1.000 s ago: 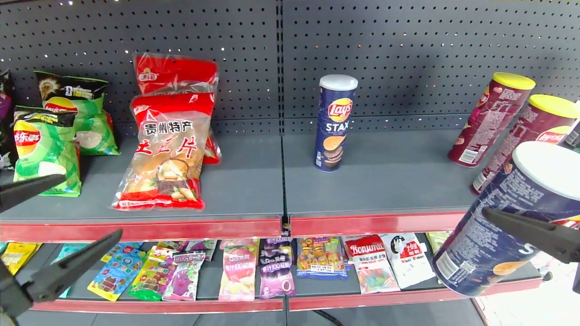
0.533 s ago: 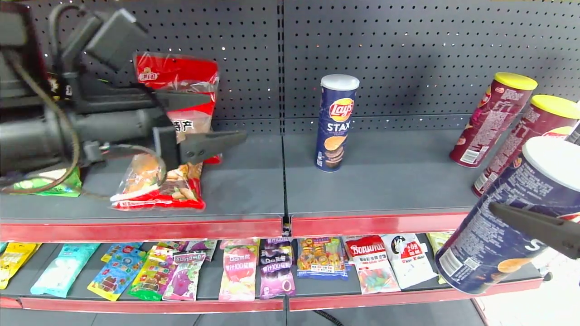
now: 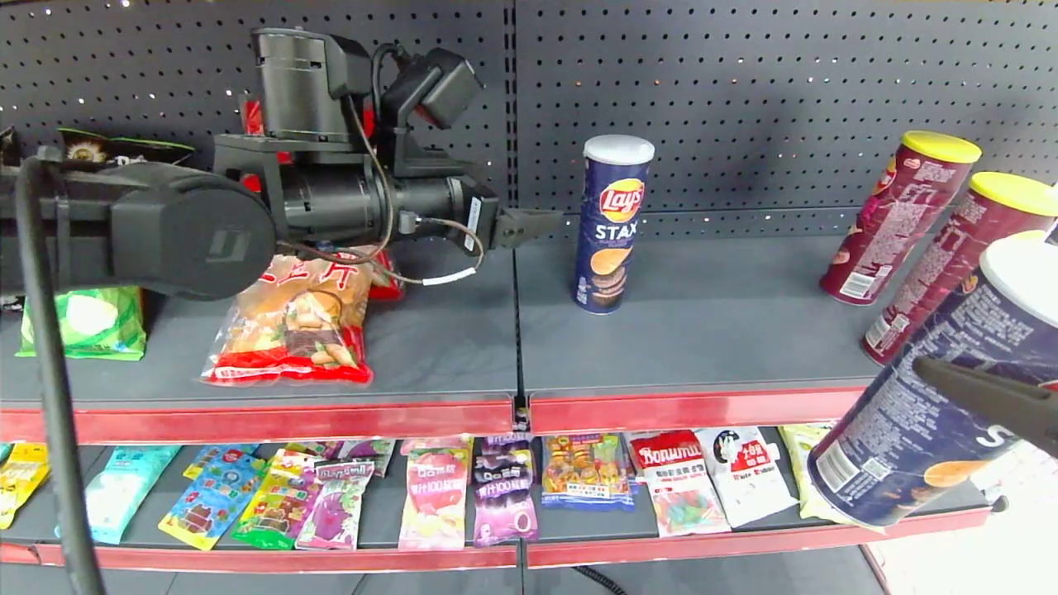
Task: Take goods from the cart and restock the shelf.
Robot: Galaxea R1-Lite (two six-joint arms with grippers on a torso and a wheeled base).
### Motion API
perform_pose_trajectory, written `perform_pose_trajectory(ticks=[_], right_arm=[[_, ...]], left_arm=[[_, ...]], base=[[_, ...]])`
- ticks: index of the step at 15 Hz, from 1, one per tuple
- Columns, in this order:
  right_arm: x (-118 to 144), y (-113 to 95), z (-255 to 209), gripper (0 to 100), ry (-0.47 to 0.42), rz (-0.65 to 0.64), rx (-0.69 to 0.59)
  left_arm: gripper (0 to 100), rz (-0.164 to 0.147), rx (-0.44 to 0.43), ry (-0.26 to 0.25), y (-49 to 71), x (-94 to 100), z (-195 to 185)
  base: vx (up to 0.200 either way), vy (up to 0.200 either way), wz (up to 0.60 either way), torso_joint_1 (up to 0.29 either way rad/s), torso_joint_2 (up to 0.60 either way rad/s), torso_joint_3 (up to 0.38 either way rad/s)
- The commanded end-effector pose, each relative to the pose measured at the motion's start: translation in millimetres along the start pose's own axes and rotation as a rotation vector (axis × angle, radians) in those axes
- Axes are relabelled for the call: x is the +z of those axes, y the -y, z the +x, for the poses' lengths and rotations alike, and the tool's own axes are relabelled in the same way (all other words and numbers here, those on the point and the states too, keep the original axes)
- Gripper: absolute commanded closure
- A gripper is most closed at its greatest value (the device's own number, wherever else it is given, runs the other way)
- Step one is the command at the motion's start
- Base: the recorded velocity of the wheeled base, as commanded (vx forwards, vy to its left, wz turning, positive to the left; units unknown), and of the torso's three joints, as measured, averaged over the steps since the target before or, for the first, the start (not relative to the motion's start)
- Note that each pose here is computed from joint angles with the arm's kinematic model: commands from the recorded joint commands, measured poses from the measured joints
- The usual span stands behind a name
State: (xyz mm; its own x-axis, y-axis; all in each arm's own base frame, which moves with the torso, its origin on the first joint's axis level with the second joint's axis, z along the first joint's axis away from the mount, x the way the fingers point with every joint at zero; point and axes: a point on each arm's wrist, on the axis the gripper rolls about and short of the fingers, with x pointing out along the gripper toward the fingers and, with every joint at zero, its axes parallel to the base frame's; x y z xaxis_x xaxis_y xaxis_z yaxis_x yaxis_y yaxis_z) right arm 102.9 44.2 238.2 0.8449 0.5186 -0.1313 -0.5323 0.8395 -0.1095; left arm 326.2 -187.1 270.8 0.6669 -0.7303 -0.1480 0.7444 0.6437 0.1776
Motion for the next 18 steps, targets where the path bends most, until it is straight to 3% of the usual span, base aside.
perform_pose_trajectory(ticks=[1, 3, 5, 6, 8, 18], right_arm=[[-0.3, 0.1, 0.6, 100, -0.003, 0.0, 0.001], [-0.7, 0.4, 2.8, 100, -0.01, 0.002, 0.002], [0.0, 0.8, 4.6, 100, -0.013, 0.002, 0.002], [0.1, 1.0, 5.3, 100, -0.015, 0.001, 0.002], [-0.3, 1.1, 6.4, 100, -0.019, 0.002, 0.003], [-1.8, 2.3, 14.2, 100, -0.044, 0.006, 0.009]], left_arm=[[0, -0.006, 0.071, -0.034, 9.6, 0.3, -13.8], [0, -0.021, 0.065, -0.076, 18.6, -10.9, -36.9], [0, -0.025, 0.069, -0.077, 21.0, -18.8, -41.9], [0, -0.006, 0.106, -0.054, 20.2, -18.6, -41.7], [0, 0.001, 0.179, -0.083, 19.9, -22.2, -39.3], [0, 0.004, 0.192, -0.088, 18.8, -24.4, -34.0]], base=[[0.0, 0.0, 0.0, 0.0, 0.0, 0.0], [0.0, 0.0, 0.0, 0.0, 0.0, 0.0], [0.0, 0.0, 0.0, 0.0, 0.0, 0.0], [0.0, 0.0, 0.0, 0.0, 0.0, 0.0], [0.0, 0.0, 0.0, 0.0, 0.0, 0.0], [0.04, 0.0, 0.0, 0.0, 0.0, 0.001]])
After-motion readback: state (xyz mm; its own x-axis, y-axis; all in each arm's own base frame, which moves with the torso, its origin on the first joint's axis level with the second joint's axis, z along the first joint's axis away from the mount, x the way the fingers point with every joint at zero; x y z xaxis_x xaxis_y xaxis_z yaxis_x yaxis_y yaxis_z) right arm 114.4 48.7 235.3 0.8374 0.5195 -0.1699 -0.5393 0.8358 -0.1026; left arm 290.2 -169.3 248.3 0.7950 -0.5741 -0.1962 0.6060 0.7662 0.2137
